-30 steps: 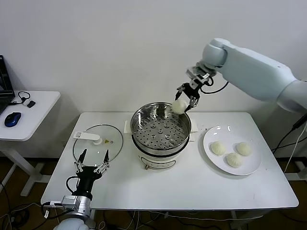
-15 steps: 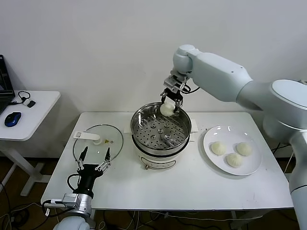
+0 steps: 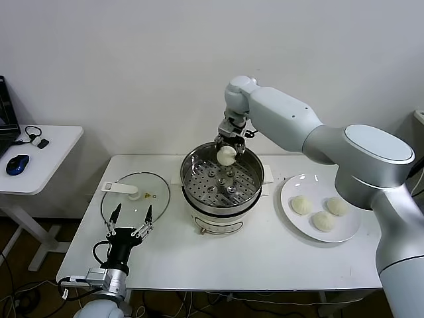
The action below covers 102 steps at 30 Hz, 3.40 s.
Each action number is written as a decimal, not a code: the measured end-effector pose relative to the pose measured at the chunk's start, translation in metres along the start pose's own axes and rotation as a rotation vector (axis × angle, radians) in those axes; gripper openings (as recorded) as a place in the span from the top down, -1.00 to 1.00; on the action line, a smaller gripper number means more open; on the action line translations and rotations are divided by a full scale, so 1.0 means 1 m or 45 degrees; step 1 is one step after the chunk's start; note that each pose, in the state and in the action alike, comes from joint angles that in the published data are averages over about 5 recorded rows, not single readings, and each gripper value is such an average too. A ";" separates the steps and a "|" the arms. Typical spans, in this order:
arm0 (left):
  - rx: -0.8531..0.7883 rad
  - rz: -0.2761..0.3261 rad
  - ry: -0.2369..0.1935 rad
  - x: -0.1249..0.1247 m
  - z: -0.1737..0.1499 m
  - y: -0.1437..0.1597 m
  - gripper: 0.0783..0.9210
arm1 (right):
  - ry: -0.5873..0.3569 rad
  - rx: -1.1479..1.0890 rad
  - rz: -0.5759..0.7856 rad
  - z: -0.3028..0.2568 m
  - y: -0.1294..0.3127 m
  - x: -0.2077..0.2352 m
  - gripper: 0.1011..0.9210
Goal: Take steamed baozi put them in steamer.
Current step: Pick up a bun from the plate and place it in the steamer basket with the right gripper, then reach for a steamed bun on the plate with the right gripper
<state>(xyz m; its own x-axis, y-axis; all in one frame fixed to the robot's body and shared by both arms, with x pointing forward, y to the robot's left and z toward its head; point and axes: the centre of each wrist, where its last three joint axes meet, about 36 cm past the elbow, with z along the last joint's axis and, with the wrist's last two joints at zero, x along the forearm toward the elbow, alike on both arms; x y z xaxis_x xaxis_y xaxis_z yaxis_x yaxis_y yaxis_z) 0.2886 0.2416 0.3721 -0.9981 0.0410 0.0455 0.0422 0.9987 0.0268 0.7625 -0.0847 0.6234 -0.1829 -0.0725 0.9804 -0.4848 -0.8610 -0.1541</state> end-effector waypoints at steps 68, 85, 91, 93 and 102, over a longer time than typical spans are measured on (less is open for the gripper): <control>0.005 0.011 -0.027 0.005 -0.011 -0.002 -0.77 | -0.254 -1.128 0.017 0.115 0.258 0.078 -0.76; 0.007 0.023 -0.018 0.004 -0.010 -0.006 -0.77 | -0.241 -1.354 -0.076 0.111 0.316 -0.015 -0.76; 0.010 0.023 -0.014 0.006 -0.009 -0.007 -0.77 | -0.231 -1.362 -0.110 0.103 0.316 -0.044 -0.76; 0.010 0.023 -0.013 0.006 -0.008 -0.007 -0.77 | -0.228 -1.365 -0.121 0.101 0.317 -0.052 -0.76; 0.016 0.020 -0.011 0.007 -0.007 -0.006 -0.77 | -0.212 -1.378 -0.169 0.094 0.327 -0.081 -0.76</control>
<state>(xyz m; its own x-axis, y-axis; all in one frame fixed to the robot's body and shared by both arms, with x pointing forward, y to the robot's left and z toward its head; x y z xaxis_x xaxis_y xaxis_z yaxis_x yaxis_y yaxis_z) 0.2816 0.2352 0.3791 -0.9977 0.0569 0.0369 0.0575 0.9983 0.0135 0.6993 -0.4072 0.5048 0.0043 -0.1487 0.9889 -0.9997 0.0235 0.0079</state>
